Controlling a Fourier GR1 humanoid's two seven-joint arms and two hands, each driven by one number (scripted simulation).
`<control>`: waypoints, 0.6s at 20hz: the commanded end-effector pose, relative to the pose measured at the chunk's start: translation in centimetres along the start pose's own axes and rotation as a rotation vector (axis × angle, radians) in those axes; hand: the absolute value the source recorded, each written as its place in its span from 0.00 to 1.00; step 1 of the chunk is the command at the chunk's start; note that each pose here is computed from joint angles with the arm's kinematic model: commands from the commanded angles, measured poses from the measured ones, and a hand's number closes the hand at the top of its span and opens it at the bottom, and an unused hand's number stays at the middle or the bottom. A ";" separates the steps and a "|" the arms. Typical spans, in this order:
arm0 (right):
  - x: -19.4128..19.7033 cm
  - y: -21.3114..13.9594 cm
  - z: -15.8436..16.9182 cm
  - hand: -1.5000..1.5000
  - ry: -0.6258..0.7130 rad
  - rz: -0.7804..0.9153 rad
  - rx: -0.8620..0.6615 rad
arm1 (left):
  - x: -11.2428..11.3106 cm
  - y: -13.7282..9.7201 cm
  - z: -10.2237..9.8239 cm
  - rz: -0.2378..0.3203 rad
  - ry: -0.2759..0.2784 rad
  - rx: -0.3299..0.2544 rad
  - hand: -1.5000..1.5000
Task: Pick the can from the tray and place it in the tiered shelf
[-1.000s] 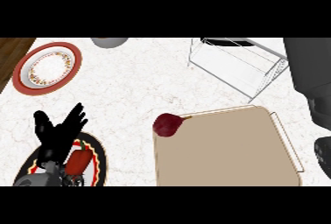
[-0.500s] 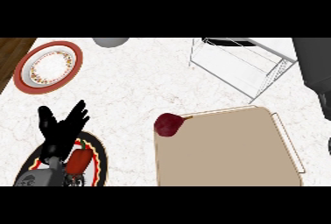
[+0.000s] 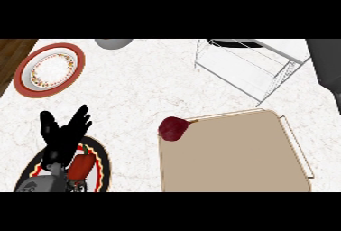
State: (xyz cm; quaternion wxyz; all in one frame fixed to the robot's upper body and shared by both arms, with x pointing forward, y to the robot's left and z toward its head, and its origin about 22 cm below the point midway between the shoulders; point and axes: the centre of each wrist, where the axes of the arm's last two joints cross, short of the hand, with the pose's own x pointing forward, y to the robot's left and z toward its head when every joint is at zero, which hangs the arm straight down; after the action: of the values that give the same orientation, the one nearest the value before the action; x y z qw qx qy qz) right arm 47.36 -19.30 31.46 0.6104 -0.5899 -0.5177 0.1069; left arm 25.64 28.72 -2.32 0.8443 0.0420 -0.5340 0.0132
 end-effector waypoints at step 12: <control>0.0 -2.2 -0.2 0.00 0.126 -0.549 -0.148 | 0.2 0.2 -0.1 0.023 0.005 0.000 0.50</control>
State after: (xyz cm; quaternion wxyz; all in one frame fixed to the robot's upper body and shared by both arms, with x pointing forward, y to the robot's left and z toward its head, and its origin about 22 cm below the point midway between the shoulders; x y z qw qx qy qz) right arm 46.72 -20.21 32.61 0.6081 -0.5097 -0.6023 -0.0873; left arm 25.38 28.98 -2.26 0.8442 0.0379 -0.5345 0.0148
